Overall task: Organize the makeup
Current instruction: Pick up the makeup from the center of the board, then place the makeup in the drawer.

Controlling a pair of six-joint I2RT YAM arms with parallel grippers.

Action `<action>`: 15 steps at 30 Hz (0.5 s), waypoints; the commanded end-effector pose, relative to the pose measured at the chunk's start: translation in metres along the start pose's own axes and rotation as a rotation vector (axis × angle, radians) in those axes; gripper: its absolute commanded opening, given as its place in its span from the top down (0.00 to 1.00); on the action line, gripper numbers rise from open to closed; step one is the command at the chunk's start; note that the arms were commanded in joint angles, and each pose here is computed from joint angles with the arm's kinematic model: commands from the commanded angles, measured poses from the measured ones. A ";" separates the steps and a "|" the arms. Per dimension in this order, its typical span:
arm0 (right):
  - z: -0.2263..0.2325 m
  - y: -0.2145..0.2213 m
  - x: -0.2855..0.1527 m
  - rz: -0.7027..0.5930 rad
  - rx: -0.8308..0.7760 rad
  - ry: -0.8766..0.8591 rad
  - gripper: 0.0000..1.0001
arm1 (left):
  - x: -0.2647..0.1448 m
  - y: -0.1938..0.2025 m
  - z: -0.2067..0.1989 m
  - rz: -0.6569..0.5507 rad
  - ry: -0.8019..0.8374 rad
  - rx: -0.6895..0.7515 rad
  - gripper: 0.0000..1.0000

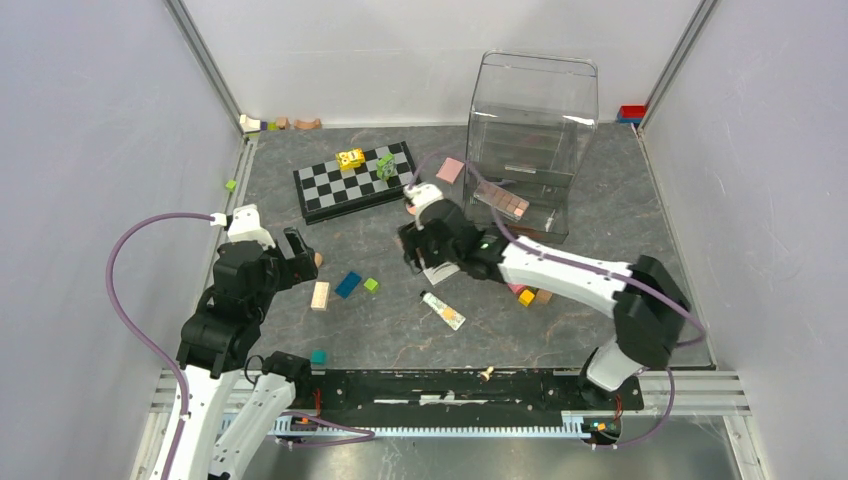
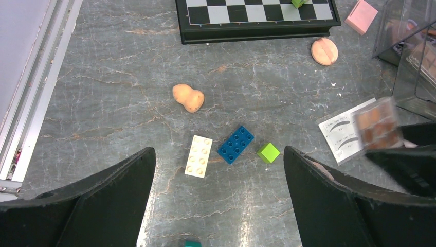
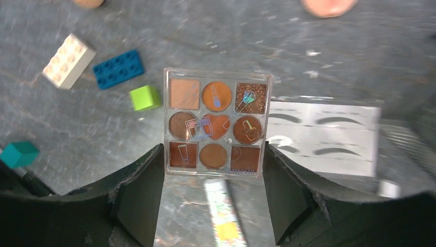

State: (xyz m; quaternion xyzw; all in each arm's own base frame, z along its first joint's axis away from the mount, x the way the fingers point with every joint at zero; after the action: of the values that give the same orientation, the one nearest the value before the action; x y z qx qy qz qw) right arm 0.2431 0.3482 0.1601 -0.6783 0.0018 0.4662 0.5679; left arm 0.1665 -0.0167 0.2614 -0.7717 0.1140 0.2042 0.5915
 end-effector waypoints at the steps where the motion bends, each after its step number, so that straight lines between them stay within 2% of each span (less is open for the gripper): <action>1: -0.064 -0.006 -0.027 -0.053 0.068 0.132 0.38 | 0.003 -0.006 -0.001 -0.032 -0.006 -0.016 0.00; 7: -0.156 0.004 -0.061 -0.078 0.152 0.361 0.40 | 0.002 -0.006 -0.001 -0.033 -0.004 -0.016 0.00; 15: -0.233 0.017 -0.082 -0.062 0.261 0.521 0.40 | 0.002 -0.006 -0.001 -0.036 -0.005 -0.017 0.00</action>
State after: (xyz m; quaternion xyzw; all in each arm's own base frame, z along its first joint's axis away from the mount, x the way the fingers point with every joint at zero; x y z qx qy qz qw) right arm 0.3239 0.1459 0.1714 -0.6961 0.1757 0.2871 0.6341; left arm 0.1666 -0.0167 0.2613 -0.7715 0.1142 0.2043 0.5916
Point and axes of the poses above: each gripper's point midway between its finger pads, its own x axis out along the fingers, its own z axis along the line the jaws close on, y = z × x, the point moved 4 cm from there along -x, back along the fingers, and after that the axes turned 3 degrees about -x, right-handed, at the moved point
